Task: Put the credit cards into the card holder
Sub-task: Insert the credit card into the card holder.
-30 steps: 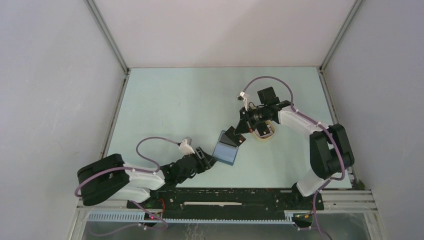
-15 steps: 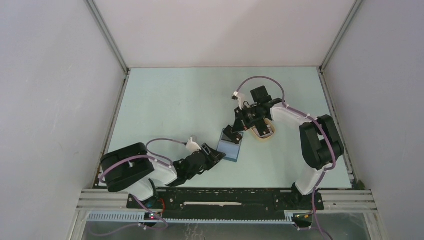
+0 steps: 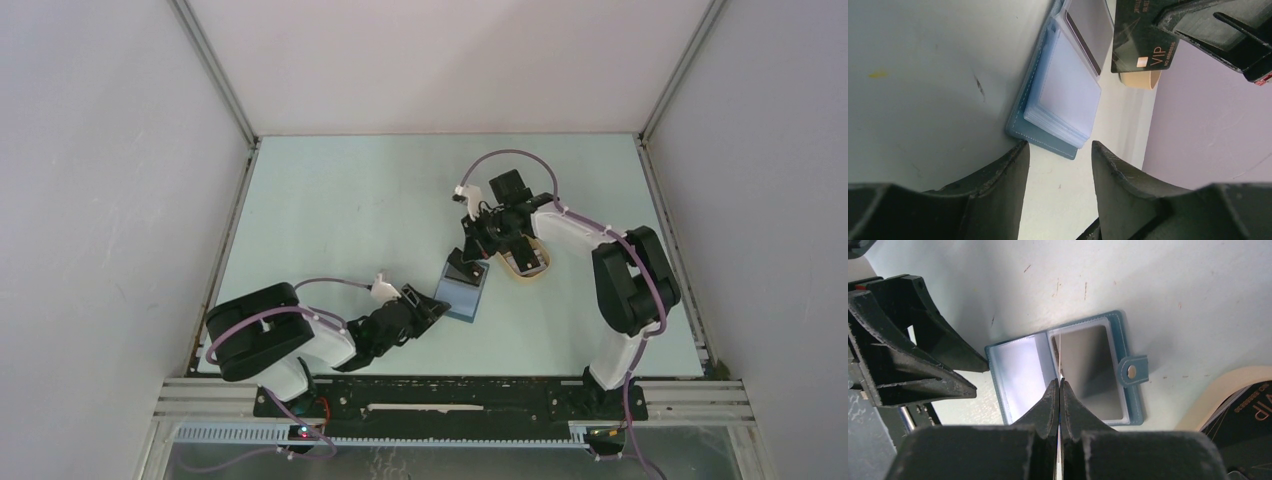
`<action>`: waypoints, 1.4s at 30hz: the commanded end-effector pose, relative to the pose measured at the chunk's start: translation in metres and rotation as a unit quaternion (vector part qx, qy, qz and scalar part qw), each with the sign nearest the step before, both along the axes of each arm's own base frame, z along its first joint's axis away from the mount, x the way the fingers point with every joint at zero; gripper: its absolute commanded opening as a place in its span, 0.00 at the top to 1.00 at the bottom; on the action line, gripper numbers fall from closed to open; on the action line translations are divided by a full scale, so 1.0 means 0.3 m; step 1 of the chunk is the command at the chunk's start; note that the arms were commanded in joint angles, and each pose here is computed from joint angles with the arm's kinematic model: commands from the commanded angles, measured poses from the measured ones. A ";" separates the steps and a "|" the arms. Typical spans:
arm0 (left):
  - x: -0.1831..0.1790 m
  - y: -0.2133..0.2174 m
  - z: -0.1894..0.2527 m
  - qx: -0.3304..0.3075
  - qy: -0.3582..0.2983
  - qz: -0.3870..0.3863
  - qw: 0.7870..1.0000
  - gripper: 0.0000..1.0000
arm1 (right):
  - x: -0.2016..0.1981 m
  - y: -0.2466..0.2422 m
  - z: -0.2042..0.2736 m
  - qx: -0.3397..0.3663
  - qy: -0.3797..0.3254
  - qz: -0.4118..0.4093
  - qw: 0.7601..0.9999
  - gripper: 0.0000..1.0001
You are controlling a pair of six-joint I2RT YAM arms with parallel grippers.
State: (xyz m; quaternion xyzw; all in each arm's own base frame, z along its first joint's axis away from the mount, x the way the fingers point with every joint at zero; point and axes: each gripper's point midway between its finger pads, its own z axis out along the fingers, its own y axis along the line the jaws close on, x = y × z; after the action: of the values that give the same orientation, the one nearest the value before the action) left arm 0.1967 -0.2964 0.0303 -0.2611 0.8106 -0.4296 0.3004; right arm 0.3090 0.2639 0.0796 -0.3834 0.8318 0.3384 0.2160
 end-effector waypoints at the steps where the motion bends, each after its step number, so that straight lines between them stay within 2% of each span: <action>1: -0.012 0.079 -0.112 0.078 0.022 0.006 0.997 0.45 | 0.046 0.006 -0.004 -0.019 -0.025 0.005 1.000 1.00; 11: 0.036 0.097 -0.094 0.081 0.013 0.010 0.997 0.46 | 0.022 -0.004 -0.035 -0.023 0.017 0.004 1.000 1.00; 18: 0.075 0.114 -0.076 0.090 0.002 0.012 0.996 0.46 | -0.010 0.001 -0.035 0.018 0.089 -0.011 0.996 1.00; 26: 0.079 0.104 -0.043 0.113 -0.022 -0.025 0.993 0.46 | -0.010 -0.025 -0.039 0.053 0.131 -0.065 0.988 1.00; 33: 0.055 0.092 0.036 0.147 -0.091 -0.099 0.980 0.48 | 0.010 -0.039 -0.037 0.074 0.128 -0.102 0.984 1.00; 37: 0.057 0.070 0.110 0.135 -0.138 -0.120 0.974 0.49 | -0.002 -0.027 -0.053 0.084 0.152 -0.101 0.980 1.00; 42: 0.079 0.024 0.163 0.127 -0.159 -0.131 0.970 0.61 | -0.011 -0.019 -0.065 0.097 0.178 -0.101 0.974 1.00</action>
State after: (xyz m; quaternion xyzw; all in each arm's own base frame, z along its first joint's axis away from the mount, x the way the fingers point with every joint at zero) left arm 0.2092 -0.2727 0.0539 -0.0778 0.8440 -0.3786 0.3718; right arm 0.3034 0.2526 0.0523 -0.2192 0.8657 0.4297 0.1337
